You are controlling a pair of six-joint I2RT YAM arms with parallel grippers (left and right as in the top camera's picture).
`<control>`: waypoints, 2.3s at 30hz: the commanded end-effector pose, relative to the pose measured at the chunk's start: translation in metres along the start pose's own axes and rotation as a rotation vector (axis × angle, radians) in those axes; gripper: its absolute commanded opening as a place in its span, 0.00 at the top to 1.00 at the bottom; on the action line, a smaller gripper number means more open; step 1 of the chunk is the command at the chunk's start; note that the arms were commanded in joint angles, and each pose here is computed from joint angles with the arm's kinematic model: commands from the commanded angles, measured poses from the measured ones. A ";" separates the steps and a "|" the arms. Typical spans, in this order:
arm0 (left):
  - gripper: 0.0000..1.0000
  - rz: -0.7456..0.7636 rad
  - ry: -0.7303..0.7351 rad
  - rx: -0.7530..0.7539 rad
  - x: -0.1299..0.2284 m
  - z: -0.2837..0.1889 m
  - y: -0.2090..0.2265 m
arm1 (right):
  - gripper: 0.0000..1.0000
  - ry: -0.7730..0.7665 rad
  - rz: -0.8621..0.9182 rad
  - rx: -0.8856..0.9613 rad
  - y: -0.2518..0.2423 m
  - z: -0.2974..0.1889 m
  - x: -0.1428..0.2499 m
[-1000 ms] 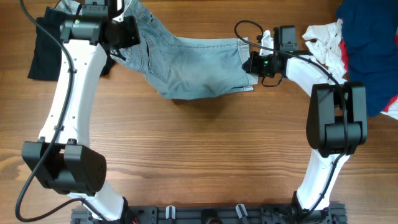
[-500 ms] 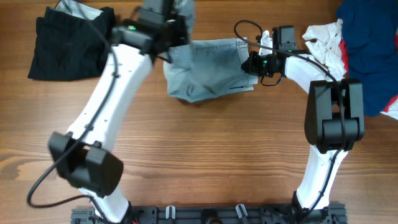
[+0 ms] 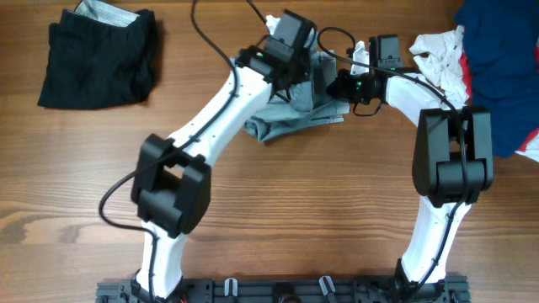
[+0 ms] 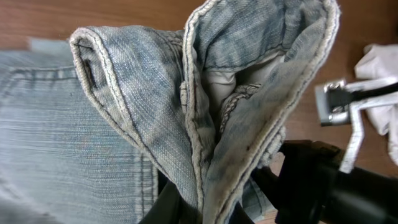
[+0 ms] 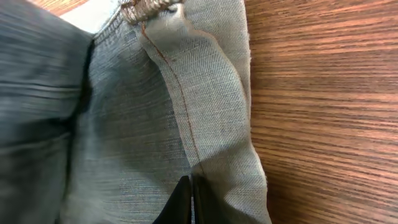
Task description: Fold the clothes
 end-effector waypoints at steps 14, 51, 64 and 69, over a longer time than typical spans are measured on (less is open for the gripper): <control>0.00 -0.048 -0.109 -0.041 -0.042 -0.049 0.035 | 0.65 -0.207 0.079 -0.051 -0.008 -0.111 -0.046; 0.00 -0.183 0.082 -0.259 -0.020 -0.115 0.162 | 0.96 -0.237 -0.185 0.044 0.043 -0.049 -0.046; 0.06 -0.034 0.160 -0.069 -0.006 -0.106 0.129 | 0.08 -0.163 -0.157 0.072 0.032 -0.054 -0.037; 0.47 0.165 0.218 0.041 0.008 -0.090 0.094 | 0.16 -0.202 -0.161 0.106 0.047 -0.095 -0.035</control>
Point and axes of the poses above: each gripper's point midway between its finger pads, its own z axis out along the fingers, its own y axis along the line the jaws close on, x = y × z, the point moved 4 cm from there along -z, back along the fingers, and after that the axes turned 13 degrees about z, right-handed, at the moved point
